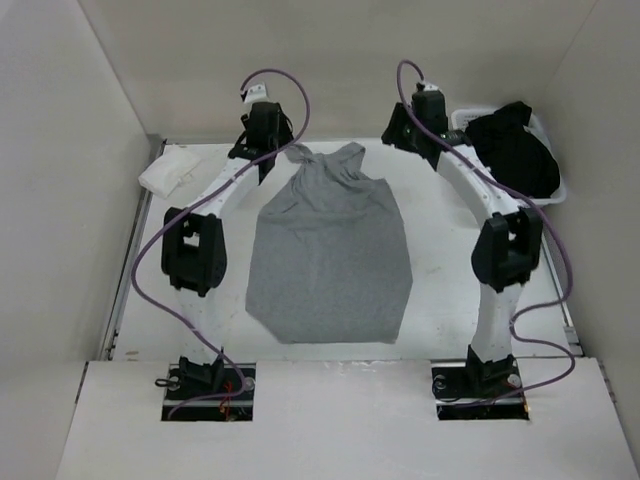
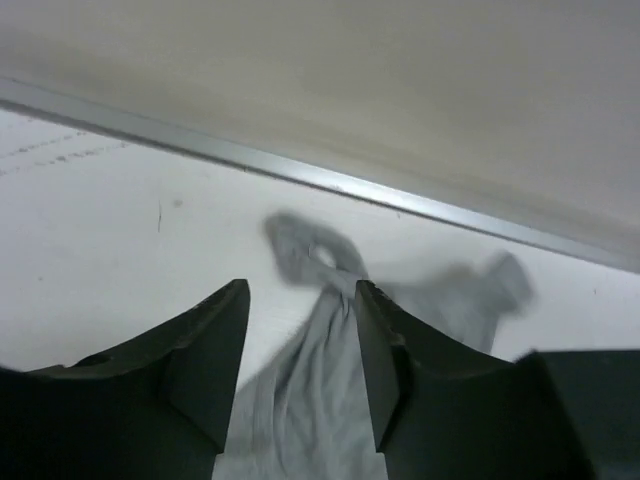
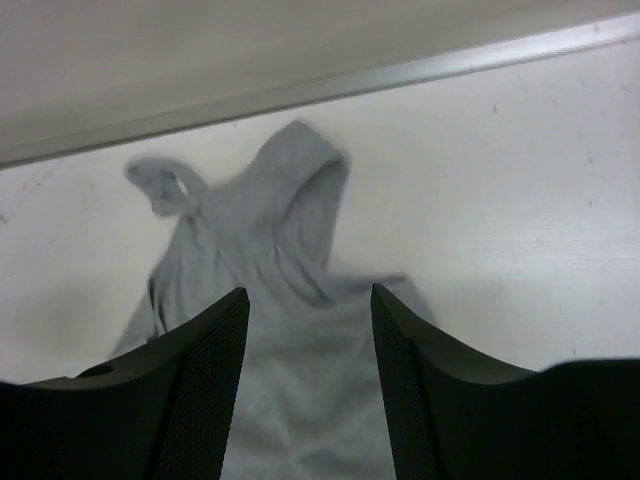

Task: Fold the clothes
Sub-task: Flatten the tank top out

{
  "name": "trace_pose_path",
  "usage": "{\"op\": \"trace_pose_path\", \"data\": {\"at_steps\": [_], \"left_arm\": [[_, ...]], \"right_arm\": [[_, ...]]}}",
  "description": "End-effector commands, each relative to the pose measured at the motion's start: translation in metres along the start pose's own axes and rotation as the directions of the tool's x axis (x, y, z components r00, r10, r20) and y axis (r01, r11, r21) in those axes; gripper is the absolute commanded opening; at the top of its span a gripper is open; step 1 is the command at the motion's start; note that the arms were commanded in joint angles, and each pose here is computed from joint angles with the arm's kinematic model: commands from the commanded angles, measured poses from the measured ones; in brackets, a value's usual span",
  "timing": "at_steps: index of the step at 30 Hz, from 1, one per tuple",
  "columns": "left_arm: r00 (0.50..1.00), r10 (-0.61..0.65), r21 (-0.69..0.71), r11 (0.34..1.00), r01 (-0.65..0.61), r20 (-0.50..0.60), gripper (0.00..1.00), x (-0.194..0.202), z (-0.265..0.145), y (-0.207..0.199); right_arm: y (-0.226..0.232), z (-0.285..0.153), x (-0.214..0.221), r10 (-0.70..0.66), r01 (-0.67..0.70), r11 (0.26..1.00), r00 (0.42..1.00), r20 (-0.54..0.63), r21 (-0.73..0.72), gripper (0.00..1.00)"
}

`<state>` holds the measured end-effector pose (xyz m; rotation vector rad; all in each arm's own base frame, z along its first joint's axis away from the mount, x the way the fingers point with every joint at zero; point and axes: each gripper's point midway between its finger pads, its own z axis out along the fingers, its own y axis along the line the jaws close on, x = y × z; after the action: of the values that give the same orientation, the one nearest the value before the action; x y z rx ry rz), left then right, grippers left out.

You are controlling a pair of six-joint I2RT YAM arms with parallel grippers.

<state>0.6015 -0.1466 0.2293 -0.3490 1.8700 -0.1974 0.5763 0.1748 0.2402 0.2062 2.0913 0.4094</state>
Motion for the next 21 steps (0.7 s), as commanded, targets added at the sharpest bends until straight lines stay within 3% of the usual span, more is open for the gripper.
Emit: {"op": "trace_pose_path", "data": {"at_steps": [1, 3, 5, 6, 7, 9, 12, 17, 21], "left_arm": [[0.986, -0.11, 0.15, 0.985, 0.091, 0.126, 0.47, -0.057, -0.096, -0.031], [0.987, -0.148, 0.137, 0.981, 0.138, 0.065, 0.45, -0.004, -0.12, -0.013], [0.989, -0.149, 0.117, 0.982, 0.148, -0.007, 0.41, 0.05, -0.148, 0.006], [0.989, -0.141, 0.1, 0.985, 0.144, -0.032, 0.39, 0.07, -0.159, 0.016], [0.99, -0.125, 0.076, 0.989, 0.129, -0.06, 0.37, 0.093, -0.173, 0.028], [0.99, -0.096, 0.019, 0.995, 0.099, -0.107, 0.35, 0.129, -0.2, 0.057], [0.973, -0.1, -0.082, 0.993, 0.084, -0.206, 0.35, 0.172, -0.236, 0.101], [0.922, -0.178, -0.204, 0.973, 0.112, -0.343, 0.39, 0.22, -0.28, 0.149], [0.872, -0.244, -0.255, 0.956, 0.143, -0.424, 0.41, 0.252, -0.305, 0.167]], "right_arm": [[0.05, -0.082, -0.013, 0.009, 0.012, 0.992, 0.987, 0.163, -0.127, 0.56], [0.054, -0.097, 0.039, 0.028, -0.004, 0.985, 0.99, 0.137, -0.171, 0.44], [0.055, -0.114, 0.098, 0.057, -0.038, 0.979, 0.994, 0.088, -0.2, 0.17], [0.054, -0.123, 0.131, 0.055, -0.043, 0.977, 0.997, 0.05, -0.211, 0.08], [0.052, -0.128, 0.153, 0.05, -0.044, 0.976, 0.999, 0.022, -0.213, 0.06], [0.04, -0.139, 0.202, 0.052, -0.06, 0.98, 0.998, -0.044, -0.19, 0.07], [0.018, -0.158, 0.253, 0.031, -0.047, 0.986, 0.994, -0.102, -0.157, 0.15], [0.01, -0.191, 0.297, -0.011, -0.022, 0.98, 0.987, -0.162, -0.199, 0.32], [-0.003, -0.206, 0.306, 0.004, -0.035, 0.982, 0.986, -0.164, -0.188, 0.41]]}}
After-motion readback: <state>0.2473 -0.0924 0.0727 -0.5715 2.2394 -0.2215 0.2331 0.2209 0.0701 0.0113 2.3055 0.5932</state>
